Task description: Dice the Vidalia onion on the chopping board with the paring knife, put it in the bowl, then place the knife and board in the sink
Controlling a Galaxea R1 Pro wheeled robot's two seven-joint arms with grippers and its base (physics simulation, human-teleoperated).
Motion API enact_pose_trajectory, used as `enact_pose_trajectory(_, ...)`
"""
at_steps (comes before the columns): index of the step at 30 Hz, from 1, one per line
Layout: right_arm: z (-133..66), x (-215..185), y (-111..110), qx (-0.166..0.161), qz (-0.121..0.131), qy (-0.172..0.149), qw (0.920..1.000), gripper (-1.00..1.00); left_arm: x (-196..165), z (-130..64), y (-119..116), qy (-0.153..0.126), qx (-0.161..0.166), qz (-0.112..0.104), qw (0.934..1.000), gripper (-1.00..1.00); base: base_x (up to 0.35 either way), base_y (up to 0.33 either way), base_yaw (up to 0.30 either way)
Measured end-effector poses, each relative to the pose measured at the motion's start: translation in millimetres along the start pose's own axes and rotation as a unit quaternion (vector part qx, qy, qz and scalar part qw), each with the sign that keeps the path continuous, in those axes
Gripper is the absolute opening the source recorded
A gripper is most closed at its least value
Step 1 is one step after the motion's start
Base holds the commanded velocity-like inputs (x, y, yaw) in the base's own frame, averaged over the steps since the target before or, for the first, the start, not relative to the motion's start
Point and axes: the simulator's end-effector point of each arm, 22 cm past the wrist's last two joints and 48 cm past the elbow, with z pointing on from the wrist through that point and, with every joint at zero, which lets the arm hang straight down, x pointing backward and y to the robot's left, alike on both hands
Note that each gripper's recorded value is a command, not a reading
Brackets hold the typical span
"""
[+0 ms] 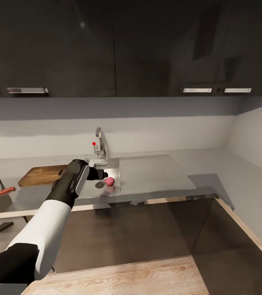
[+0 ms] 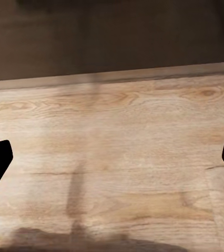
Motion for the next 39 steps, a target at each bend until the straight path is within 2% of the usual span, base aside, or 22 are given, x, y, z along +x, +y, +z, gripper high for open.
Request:
enact_pose_trajectory(7,-1.1,4,0,0.0,0.001,0.006,1.0,1.0,15,11.9,1,0.019,0.0,-0.001,0.9998,1.0,0.07,-0.019,0.0)
enact_pose_trajectory(23,-3.4,14,-1,0.001,0.002,0.018,0.9998,1.0,35,30.7,3,0.042,0.0,-0.003,0.9991,1.0,0.262,-0.121,0.0)
enact_pose_trajectory(25,-3.6,15,0,0.001,0.002,0.02,0.9998,1.0,34,33.8,4,0.037,-0.001,-0.003,0.9993,1.0,0.101,-0.056,0.0)
enact_pose_trajectory(27,-3.8,16,0,0.001,0.003,0.021,0.9998,1.0,33,37.4,11,0.03,-0.006,-0.004,0.9995,1.0,0.041,-0.023,0.0)
enact_pose_trajectory(34,-4.8,21,1,0.001,0.004,0.027,0.9996,1.0,42,46.6,33,0.036,-0.022,-0.007,0.9991,1.0,0.011,-0.006,0.0)
enact_pose_trajectory(35,-4.9,22,1,0.001,0.004,0.029,0.9996,1.0,43,46.5,51,0.037,-0.035,-0.007,0.9987,1.0,0.001,-0.001,0.0)
enact_pose_trajectory(39,-5.5,24,2,0.0,0.005,0.032,0.9995,1.0,47,48.4,68,0.04,-0.045,-0.011,0.9981,1.0,0.0,0.0,0.0)
